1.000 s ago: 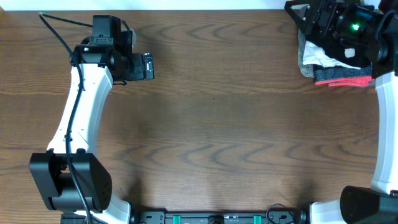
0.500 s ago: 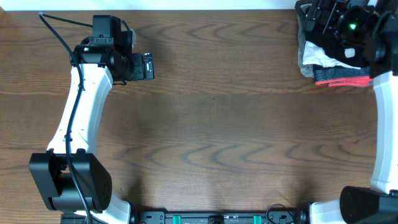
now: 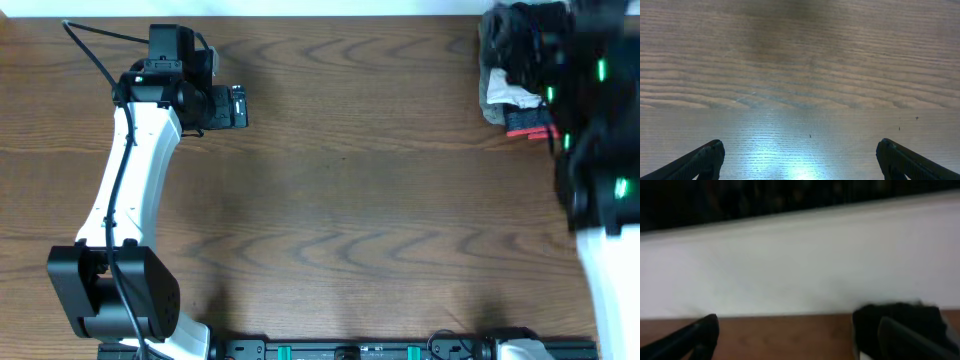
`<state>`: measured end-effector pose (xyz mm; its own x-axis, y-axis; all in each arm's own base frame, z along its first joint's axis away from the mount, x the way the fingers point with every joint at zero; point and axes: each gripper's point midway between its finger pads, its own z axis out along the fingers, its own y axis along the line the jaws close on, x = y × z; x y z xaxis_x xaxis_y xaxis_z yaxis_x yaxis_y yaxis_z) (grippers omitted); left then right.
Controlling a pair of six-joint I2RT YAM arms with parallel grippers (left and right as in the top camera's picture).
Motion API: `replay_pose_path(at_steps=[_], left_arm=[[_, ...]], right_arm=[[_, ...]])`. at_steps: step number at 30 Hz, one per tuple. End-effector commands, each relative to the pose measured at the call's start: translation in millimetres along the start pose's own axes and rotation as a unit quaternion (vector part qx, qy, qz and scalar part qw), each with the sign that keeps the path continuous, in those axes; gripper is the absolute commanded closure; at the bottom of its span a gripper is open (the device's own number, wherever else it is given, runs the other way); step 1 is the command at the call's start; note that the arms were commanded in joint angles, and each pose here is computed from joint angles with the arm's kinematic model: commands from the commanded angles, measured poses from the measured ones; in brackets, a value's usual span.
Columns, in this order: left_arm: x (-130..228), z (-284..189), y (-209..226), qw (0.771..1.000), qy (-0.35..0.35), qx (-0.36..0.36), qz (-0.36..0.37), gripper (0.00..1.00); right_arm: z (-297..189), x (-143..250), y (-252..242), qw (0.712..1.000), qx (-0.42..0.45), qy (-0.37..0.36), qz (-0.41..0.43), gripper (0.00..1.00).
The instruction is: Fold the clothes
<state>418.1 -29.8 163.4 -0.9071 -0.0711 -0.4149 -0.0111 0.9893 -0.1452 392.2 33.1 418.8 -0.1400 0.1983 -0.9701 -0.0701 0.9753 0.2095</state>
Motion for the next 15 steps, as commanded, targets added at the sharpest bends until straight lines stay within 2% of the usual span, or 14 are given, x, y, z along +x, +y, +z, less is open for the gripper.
replay_pose_path(at_steps=[1, 9, 15], left_arm=[[-2.4, -0.2, 2.2, 1.0, -0.002, -0.005, 0.002, 0.02], [-2.5, -0.3, 2.2, 1.0, -0.002, -0.005, 0.002, 0.02], [-2.4, -0.2, 2.2, 1.0, -0.002, -0.005, 0.002, 0.02]], right_arm=[[-10.5, 56.6, -17.0, 1.0, 0.015, 0.021, 0.007, 0.01], [-51.5, 152.7, -41.8, 1.0, 0.021, 0.016, 0.014, 0.01], [-77.9, 202.7, -58.8, 0.999, 0.03, 0.01, 0.032, 0.01]])
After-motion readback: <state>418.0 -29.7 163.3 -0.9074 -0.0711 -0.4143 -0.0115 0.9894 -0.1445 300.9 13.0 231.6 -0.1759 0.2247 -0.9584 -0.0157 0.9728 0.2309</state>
